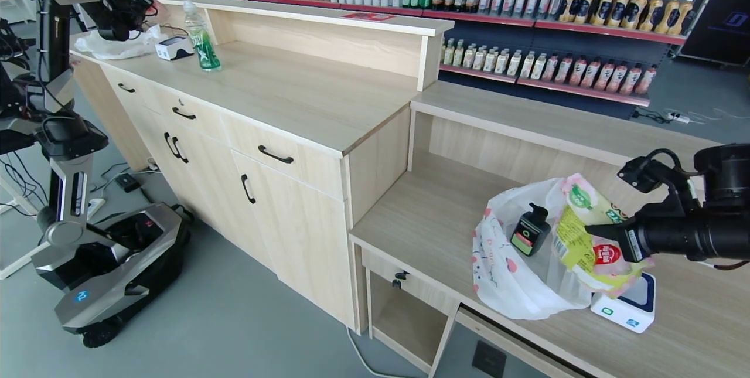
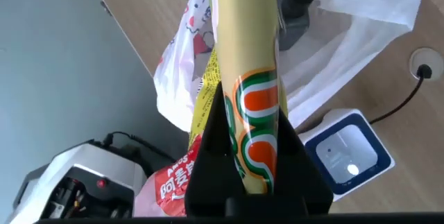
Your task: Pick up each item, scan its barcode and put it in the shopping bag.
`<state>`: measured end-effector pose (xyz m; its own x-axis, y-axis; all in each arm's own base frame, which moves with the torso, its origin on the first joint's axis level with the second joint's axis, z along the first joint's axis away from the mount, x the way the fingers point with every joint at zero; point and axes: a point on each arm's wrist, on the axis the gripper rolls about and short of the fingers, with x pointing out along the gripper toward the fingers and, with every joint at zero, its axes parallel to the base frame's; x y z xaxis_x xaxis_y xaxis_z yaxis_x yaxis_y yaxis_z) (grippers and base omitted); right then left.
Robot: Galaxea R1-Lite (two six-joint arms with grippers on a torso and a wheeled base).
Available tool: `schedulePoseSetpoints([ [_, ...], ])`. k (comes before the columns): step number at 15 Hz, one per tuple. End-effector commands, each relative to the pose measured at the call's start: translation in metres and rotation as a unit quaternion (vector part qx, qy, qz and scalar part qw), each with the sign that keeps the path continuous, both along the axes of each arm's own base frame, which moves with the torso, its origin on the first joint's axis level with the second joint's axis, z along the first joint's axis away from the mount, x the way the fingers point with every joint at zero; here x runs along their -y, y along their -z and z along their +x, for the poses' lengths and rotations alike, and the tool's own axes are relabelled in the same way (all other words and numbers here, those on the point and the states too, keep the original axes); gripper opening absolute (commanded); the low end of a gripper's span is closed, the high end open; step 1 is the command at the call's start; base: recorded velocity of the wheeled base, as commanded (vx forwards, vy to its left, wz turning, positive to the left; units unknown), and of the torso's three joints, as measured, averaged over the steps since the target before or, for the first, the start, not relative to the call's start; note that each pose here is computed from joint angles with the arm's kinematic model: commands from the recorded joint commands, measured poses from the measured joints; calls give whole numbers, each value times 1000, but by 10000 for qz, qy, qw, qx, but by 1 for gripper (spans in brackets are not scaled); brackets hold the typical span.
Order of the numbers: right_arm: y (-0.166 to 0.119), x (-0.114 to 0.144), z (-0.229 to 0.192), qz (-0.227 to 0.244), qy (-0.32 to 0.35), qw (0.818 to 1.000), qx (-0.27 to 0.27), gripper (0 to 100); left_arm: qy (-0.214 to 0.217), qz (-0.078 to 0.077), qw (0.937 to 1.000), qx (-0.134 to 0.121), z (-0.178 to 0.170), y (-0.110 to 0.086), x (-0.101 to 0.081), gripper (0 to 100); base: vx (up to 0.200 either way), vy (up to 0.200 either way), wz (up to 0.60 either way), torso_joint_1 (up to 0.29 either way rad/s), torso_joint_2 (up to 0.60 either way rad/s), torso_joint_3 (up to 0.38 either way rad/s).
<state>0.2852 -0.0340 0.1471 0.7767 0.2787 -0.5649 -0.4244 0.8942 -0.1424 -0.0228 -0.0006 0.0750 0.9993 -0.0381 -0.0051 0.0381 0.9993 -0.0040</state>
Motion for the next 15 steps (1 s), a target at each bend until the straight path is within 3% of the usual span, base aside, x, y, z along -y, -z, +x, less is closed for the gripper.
schedulePoseSetpoints([
  [1,26,3,12,-16,-112,9993,-359,0,1,-4,10000,-5,0,0,0,100,0,0,0,0,0,0],
  [6,52,4,34,449,-738,9961,-199,0,-6,-4,10000,-5,0,0,0,100,0,0,0,0,0,0],
  [9,69,6,48,208,-940,9953,-75,0,1,-4,10000,-5,0,0,0,100,0,0,0,0,0,0],
  [15,88,9,71,207,-965,9951,-71,0,1,-4,10000,-5,0,0,0,100,0,0,0,0,0,0],
])
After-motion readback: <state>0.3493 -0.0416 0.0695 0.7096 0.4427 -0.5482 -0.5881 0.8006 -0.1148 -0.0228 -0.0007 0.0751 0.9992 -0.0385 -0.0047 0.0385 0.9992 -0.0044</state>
